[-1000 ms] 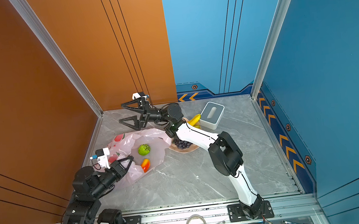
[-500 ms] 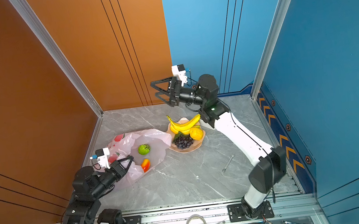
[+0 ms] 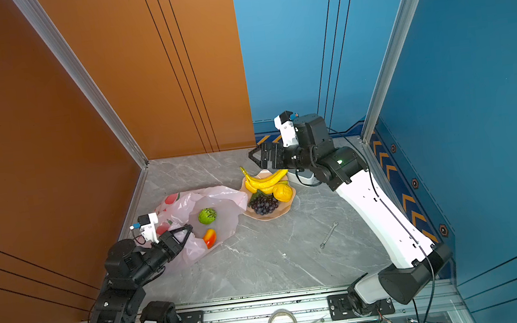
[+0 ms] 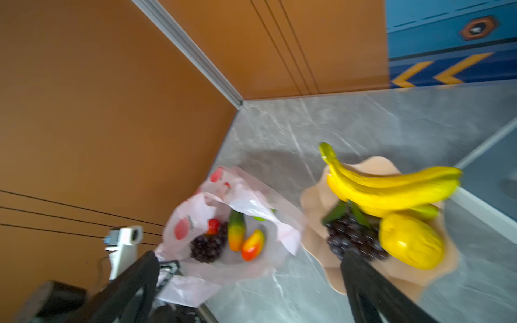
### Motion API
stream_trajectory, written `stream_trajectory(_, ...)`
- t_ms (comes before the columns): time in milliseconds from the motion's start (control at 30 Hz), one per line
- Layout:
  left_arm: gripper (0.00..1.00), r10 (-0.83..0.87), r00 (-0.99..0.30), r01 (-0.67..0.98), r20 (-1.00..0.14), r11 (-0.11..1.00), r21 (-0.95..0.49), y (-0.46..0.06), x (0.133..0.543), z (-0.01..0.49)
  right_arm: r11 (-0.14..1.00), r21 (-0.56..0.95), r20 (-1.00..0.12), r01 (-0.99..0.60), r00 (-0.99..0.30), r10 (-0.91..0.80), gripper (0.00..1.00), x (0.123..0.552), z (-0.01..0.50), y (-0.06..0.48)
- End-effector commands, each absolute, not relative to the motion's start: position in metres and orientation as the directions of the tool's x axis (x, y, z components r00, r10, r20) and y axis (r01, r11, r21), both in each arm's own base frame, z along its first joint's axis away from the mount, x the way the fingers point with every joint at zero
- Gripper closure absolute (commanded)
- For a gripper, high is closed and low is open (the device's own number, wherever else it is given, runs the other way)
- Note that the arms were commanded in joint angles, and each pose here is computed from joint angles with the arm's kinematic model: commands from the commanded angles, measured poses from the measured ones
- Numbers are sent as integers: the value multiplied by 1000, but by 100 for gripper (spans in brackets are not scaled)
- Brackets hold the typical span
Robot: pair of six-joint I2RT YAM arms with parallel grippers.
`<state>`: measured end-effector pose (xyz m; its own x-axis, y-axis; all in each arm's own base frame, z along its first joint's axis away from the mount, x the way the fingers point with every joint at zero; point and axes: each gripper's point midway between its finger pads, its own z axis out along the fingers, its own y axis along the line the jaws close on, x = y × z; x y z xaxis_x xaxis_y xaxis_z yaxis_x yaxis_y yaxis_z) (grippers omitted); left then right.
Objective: Place the fruits into the plastic bag
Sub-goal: Pick up the fruit from the plate.
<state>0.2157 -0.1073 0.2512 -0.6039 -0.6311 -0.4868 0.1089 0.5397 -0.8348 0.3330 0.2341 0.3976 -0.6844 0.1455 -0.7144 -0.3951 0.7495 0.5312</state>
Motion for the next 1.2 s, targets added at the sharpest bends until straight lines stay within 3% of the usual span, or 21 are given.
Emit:
stream_trajectory(0,100,-618,-594,140,-515,551,-823,-107,214,261,901,313,-713,-301,-701,13,0,317,362,188)
stream_trajectory(367,100,-603,-606,124,-519,573,-810,-106,213,254,981,76,-560,-181,-822,-108,0,301,284,147)
stream_trajectory(1167,100,-587,-613,136,-529,581,-803,-107,212,258,971,2,-365,-239,-904,-222,0,344,196,180)
